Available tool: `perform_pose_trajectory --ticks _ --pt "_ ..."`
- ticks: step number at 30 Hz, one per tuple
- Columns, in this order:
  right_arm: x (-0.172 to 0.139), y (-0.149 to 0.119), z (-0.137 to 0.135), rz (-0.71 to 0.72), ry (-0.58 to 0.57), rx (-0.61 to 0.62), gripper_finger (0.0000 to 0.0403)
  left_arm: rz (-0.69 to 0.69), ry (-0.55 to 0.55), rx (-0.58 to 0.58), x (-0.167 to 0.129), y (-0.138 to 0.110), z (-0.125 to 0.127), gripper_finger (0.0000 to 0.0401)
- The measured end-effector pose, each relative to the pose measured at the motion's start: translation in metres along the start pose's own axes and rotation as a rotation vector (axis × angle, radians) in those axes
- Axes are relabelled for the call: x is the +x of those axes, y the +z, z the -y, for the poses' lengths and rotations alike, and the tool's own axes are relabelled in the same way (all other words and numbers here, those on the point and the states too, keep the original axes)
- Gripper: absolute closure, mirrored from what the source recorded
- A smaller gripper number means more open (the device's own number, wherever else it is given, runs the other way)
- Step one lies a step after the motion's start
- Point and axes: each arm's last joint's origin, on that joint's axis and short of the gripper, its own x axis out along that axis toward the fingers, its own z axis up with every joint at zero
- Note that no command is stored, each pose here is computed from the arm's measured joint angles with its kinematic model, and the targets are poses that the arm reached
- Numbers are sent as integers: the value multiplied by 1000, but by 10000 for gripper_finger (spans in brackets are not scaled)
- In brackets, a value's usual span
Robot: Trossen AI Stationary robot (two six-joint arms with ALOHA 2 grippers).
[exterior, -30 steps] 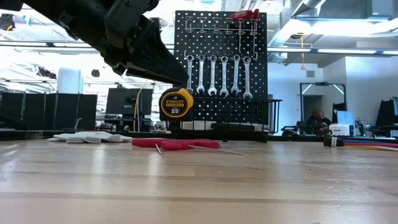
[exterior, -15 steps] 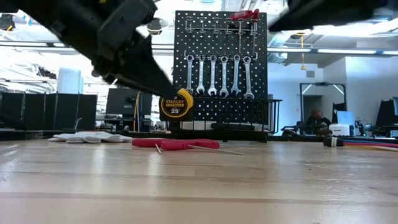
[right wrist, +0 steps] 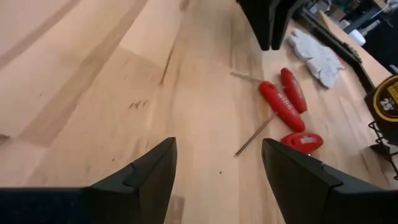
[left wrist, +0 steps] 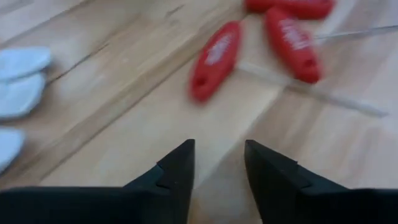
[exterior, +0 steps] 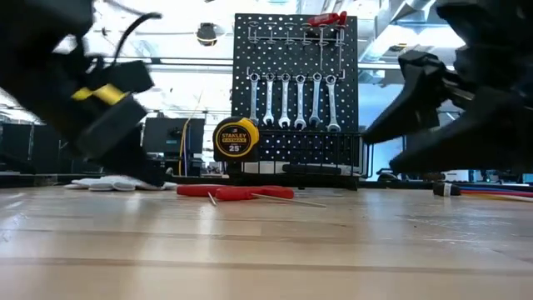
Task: Hang tools onto peg board
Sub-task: Hang the red allen wrench on the peg board
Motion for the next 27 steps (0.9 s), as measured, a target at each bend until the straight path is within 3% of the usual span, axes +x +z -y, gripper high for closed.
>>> perform_pose_trajectory --ticks 4,8,16,22,27 --pt "-2 4 4 -2 -11 3 159 88 -17 -13 5 -21 -25 223" --pt "-1 5 8 -11 -17 4 159 155 -30 64 11 -25 -39 199" --pt "11 -3 24 -86 -67 -14 159 164 -49 289 35 0 -46 196" --pt "19 -5 35 -107 -90 -20 159 115 -217 360 50 16 -48 196" --pt "25 -6 43 -115 -108 -29 159 136 -282 446 55 24 -44 196"
